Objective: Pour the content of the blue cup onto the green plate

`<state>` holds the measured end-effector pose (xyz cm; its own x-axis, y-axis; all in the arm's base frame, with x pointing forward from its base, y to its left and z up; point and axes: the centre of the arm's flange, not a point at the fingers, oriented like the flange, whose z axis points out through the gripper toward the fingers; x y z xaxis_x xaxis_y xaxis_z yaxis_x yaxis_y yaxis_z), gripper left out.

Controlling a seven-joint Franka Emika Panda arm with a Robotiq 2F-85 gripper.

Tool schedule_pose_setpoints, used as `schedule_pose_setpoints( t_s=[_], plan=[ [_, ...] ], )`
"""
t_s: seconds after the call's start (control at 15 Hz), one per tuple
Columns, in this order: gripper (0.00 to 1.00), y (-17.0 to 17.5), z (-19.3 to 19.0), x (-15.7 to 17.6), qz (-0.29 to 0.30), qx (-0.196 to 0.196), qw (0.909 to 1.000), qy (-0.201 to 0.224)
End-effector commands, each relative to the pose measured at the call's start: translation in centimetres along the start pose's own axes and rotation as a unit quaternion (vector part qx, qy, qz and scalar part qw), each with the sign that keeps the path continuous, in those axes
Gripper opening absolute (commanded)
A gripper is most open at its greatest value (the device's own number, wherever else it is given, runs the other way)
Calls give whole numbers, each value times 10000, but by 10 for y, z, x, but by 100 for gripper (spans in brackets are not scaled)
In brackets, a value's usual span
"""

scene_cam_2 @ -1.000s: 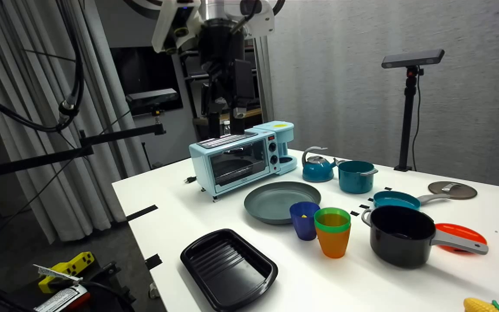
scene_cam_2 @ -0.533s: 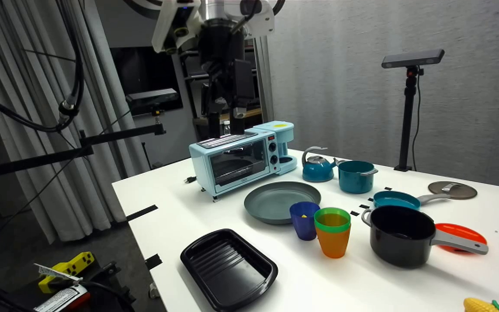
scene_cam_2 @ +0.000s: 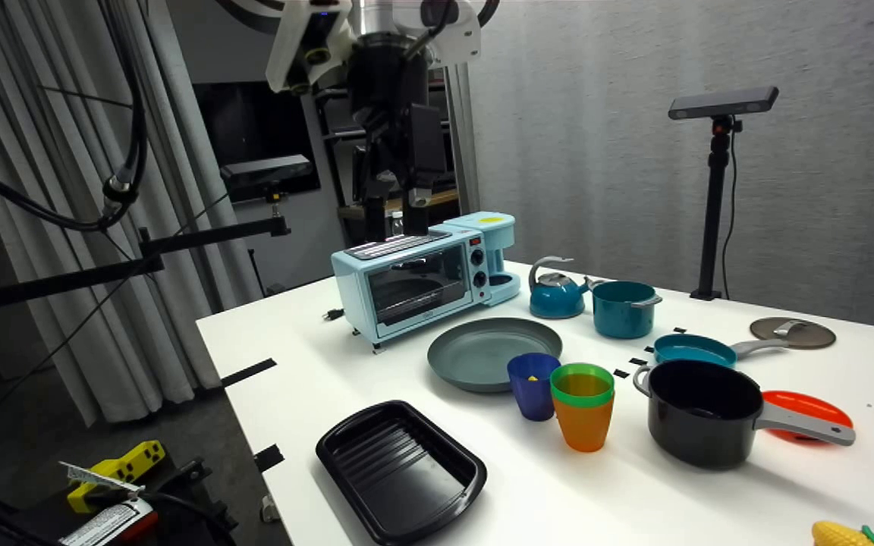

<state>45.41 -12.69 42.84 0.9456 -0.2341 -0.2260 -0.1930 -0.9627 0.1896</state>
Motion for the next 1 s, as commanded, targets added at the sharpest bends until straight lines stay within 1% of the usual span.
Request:
schedule_pose_setpoints(
  t_s=[0.0,0.6,0.93],
  plan=[
    [100,0,0,0,0,0,10000,0],
    [100,0,0,0,-20,-3,10000,15],
    [100,0,1,2,-438,-72,9990,91]
  ],
)
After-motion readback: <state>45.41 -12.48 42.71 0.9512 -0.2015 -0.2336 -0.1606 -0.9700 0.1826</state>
